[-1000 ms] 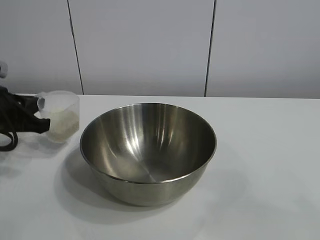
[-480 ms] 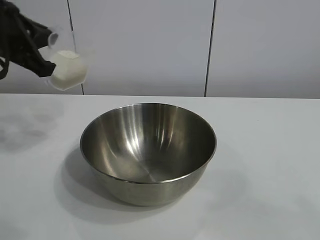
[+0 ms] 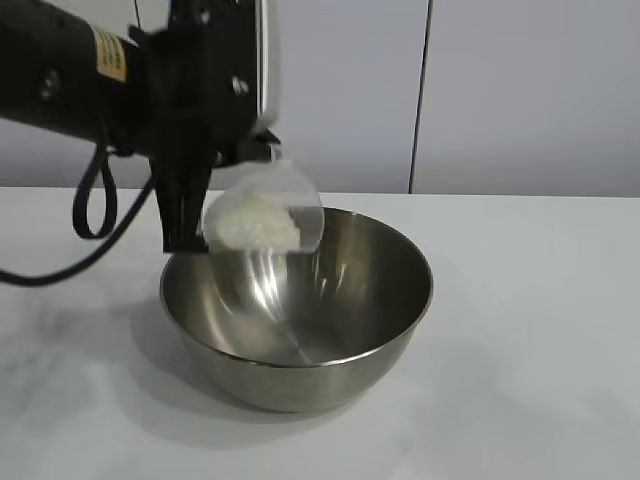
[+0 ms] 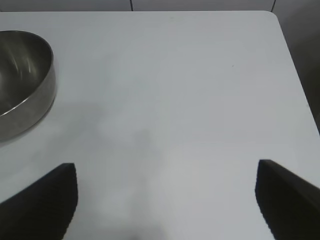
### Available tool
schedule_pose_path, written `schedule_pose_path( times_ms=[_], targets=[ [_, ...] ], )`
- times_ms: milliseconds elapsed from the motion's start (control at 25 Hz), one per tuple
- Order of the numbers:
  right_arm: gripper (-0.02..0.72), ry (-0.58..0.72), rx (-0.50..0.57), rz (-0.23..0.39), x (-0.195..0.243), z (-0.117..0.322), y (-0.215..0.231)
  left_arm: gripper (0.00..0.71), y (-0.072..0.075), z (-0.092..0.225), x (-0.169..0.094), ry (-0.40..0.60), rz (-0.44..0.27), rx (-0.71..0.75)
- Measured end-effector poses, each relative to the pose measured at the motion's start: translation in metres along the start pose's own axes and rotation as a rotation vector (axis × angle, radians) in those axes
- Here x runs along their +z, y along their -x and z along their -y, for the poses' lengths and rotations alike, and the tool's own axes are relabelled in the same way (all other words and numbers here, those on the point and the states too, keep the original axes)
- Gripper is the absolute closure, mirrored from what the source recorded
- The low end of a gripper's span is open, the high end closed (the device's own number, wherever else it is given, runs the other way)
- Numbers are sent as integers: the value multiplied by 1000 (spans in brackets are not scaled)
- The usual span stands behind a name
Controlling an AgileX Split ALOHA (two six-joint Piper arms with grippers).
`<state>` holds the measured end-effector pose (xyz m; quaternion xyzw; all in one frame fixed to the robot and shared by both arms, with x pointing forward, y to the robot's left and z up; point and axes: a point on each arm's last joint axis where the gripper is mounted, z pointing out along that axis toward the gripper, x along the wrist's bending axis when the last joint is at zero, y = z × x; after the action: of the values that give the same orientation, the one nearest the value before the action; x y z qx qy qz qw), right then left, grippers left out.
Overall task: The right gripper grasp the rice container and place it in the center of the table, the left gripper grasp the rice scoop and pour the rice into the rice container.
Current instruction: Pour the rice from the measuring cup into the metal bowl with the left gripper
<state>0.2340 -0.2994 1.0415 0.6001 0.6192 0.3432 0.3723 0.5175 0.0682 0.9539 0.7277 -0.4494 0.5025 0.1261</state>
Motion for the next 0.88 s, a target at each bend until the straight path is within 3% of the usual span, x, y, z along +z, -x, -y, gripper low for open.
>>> schedule_pose_path(
  times_ms=[360, 600, 720, 880],
  targets=[
    [42, 0, 0, 1, 0, 0, 0, 698, -7, -5, 2, 43, -87, 258],
    [42, 0, 0, 1, 0, 0, 0, 698, -17, -2, 1, 5, -191, 154],
    [42, 0, 0, 1, 0, 0, 0, 698, -18, 0, 0, -10, -208, 76],
    [42, 0, 0, 1, 0, 0, 0, 698, -18, -1, 1, 0, -202, 151]
  ],
)
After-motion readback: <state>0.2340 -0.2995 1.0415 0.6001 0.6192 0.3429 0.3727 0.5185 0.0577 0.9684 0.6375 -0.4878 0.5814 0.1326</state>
